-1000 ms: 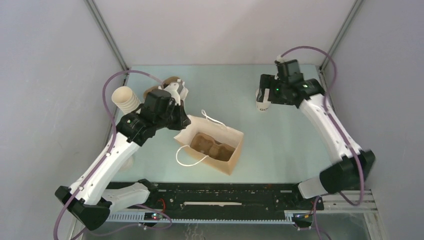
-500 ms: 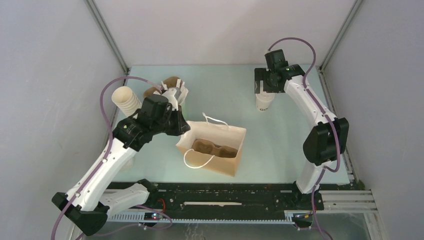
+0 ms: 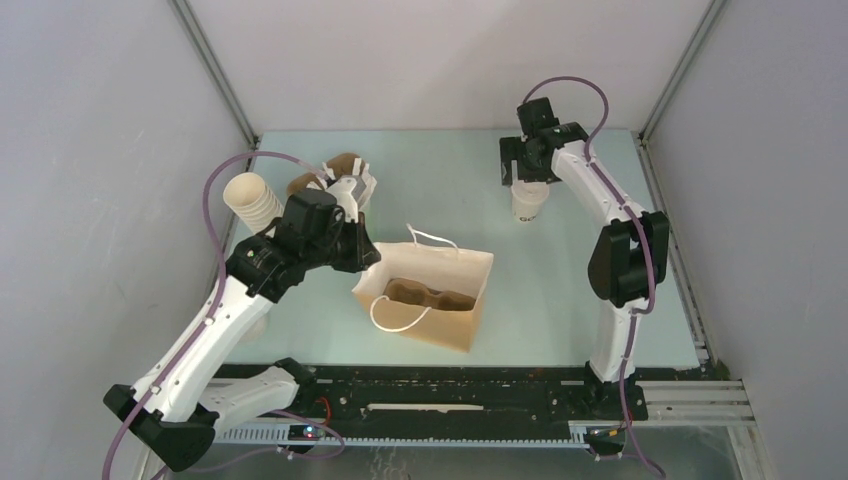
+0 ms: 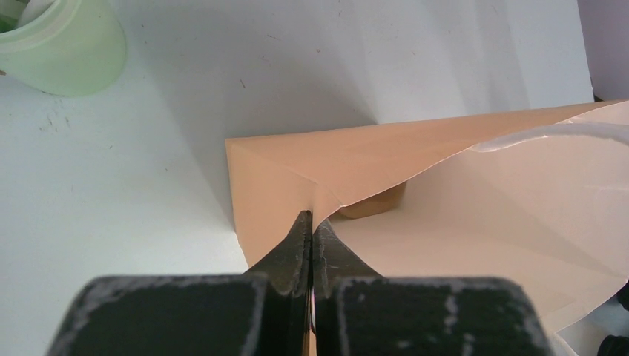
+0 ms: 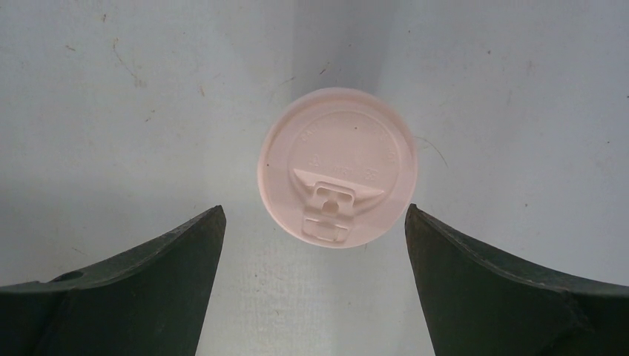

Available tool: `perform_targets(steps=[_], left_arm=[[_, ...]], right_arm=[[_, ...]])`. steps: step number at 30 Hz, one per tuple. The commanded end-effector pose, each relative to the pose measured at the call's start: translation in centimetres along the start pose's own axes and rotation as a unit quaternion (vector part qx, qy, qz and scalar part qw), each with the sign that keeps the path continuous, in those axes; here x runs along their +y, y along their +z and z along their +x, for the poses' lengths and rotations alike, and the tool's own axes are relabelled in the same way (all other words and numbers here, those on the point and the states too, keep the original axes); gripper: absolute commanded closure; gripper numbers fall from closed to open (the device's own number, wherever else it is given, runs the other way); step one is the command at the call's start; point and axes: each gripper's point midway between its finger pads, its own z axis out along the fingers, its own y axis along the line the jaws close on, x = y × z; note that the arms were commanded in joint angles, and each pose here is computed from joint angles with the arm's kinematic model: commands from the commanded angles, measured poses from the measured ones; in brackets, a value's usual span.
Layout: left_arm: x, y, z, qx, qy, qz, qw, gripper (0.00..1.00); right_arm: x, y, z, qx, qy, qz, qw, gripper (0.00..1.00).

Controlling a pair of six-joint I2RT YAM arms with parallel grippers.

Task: Pack the takeout coffee

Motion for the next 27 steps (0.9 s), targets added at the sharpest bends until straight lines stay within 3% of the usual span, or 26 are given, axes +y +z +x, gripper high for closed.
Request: perform_targets(steps=[1, 27], left_arm=[[-0.2, -0.2, 0.0, 0.006, 0.024, 0.009, 1.0, 1.0], [-0.3, -0.1, 0.0, 0.009, 0.037, 0.013, 0.999, 1.0]], right_arm=[[-1.0, -0.8, -2.1, -0.026, 0.007, 0.005, 1.0, 0.0], [-2.1, 2.3, -0.8, 0.012, 0.029, -0.003, 0.999, 0.05]])
